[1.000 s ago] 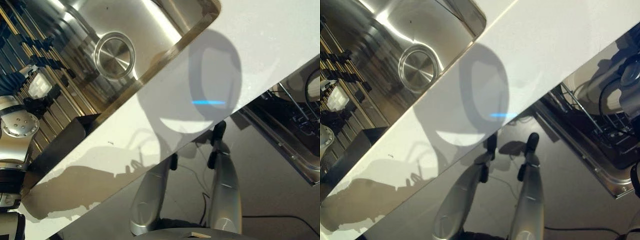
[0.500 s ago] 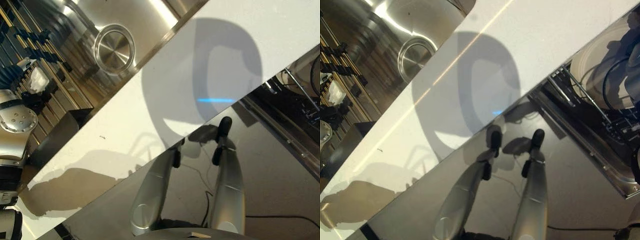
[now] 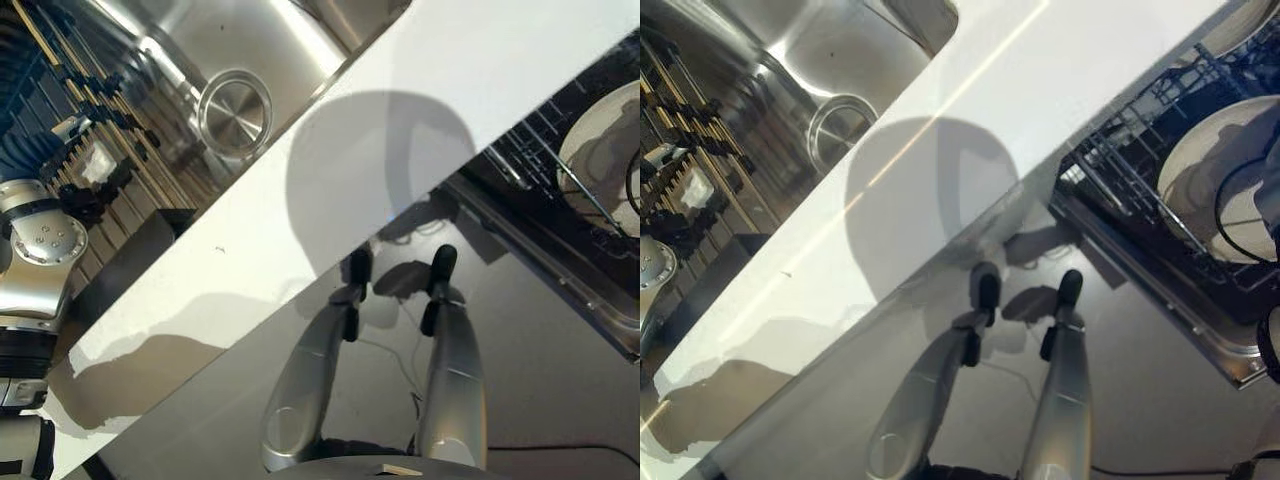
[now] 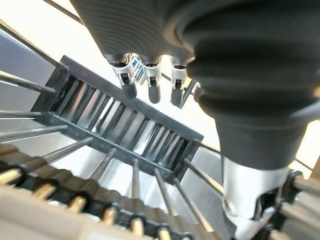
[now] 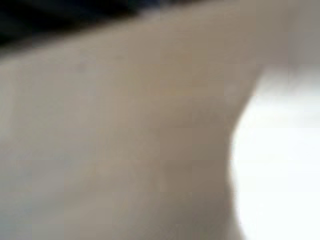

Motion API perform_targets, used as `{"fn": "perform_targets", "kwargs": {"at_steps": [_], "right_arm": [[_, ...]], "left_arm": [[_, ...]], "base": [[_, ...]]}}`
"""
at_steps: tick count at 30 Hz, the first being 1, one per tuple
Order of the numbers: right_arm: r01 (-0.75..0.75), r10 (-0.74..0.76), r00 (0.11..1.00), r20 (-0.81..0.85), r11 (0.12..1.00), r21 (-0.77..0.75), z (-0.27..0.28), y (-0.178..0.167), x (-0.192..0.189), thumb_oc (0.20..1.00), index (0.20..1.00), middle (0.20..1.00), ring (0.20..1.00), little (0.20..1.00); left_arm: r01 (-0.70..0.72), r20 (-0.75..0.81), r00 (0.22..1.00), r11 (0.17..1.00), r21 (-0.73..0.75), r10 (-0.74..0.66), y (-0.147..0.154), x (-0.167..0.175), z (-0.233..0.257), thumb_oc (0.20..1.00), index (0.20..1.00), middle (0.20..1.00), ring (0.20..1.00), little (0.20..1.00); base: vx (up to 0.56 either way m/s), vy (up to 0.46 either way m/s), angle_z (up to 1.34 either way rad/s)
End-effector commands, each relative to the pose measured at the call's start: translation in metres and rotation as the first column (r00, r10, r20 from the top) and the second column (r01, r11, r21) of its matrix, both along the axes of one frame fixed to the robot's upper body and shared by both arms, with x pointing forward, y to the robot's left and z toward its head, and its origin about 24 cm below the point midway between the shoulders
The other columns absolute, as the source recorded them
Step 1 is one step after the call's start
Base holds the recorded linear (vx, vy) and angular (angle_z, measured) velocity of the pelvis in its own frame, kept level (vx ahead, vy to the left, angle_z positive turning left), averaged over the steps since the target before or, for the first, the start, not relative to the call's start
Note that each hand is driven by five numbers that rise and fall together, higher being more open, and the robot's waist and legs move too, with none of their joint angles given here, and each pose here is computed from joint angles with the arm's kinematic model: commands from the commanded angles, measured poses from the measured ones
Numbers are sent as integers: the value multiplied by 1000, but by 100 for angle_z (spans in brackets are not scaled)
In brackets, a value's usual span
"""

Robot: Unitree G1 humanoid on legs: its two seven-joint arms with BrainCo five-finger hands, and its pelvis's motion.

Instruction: Pick up plates and place into dishwasher.

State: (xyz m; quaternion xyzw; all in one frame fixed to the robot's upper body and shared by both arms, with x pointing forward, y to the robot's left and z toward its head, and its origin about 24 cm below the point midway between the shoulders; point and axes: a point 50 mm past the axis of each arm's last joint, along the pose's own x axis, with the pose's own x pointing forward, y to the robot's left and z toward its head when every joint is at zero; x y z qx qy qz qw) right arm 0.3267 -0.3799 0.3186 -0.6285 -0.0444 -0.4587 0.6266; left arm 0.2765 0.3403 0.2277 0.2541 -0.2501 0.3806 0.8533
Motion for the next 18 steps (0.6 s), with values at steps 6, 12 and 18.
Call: {"fn": "perform_targets", "kwargs": {"at_steps": [6,12,18], "right_arm": [[111,-111,994,-2,994,-12,-4,-31,-27,1000,1000,1000,1000,1000],[122,-122,993,-12,992,32,-18,-39,-33,1000,1000,1000,1000,1000],[115,-115,993,-4,990,79,-29,-42,-35,1000,1000,1000,1000,1000]], "left_arm": [[106,-85,989,978,-180,-123,-20,-1,-61,1000,1000,1000,1000,1000],[106,-102,987,978,-178,-126,-14,-4,-64,1000,1000,1000,1000,1000],[106,-122,984,980,-170,-127,-8,-5,-63,1000,1000,1000,1000,1000]], "base": [[-21,49,0],[-1,7,0],[3,2,-1]]}}
